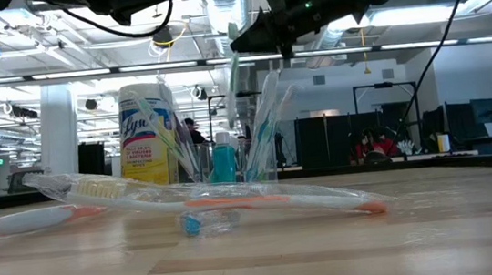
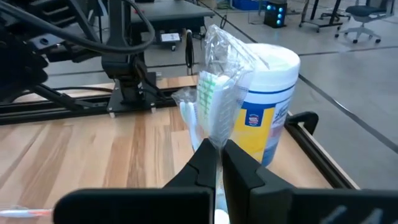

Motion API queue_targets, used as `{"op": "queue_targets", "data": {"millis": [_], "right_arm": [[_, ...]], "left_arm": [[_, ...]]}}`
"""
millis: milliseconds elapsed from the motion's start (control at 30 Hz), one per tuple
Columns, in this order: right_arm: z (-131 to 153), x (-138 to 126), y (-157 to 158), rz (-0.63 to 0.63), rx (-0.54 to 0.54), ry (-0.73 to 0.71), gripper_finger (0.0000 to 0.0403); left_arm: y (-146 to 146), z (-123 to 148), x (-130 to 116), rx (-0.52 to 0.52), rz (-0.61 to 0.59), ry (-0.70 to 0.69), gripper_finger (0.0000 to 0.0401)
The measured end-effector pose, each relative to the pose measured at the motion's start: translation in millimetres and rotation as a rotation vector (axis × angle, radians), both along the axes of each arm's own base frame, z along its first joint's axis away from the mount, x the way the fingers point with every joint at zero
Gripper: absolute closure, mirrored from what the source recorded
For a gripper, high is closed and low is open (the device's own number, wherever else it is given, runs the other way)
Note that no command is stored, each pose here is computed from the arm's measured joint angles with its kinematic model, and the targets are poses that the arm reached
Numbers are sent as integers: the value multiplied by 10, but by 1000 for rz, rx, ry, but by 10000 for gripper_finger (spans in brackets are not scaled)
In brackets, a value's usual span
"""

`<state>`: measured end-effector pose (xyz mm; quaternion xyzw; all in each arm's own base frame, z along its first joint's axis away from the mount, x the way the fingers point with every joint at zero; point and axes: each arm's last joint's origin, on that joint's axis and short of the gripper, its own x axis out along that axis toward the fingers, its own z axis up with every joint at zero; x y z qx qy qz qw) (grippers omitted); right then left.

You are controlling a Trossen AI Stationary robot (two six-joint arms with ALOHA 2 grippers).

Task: Pick & Place toothbrushing station
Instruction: Put the green toothbrush into the transparent organizer

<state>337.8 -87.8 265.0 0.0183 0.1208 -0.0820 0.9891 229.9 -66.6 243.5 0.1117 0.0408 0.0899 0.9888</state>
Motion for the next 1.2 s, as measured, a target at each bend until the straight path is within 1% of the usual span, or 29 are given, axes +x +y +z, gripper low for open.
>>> {"op": "queue_targets", "data": {"millis": [133,433,900,1200], "right_arm": [[6,-27,-47,-15,2,8,403],[185,-218,-154,-61,0,6,403],[88,-243,-213,-87,-7,70,403],[36,-219,-234,-90,-10,79,403]], "left_arm": [[0,0,0,-20,1,-4,395],[0,0,0,-20,1,-4,394],[0,-1,0,-20,-1,-3,393],[1,0,0,-21,3,-4,393]]}}
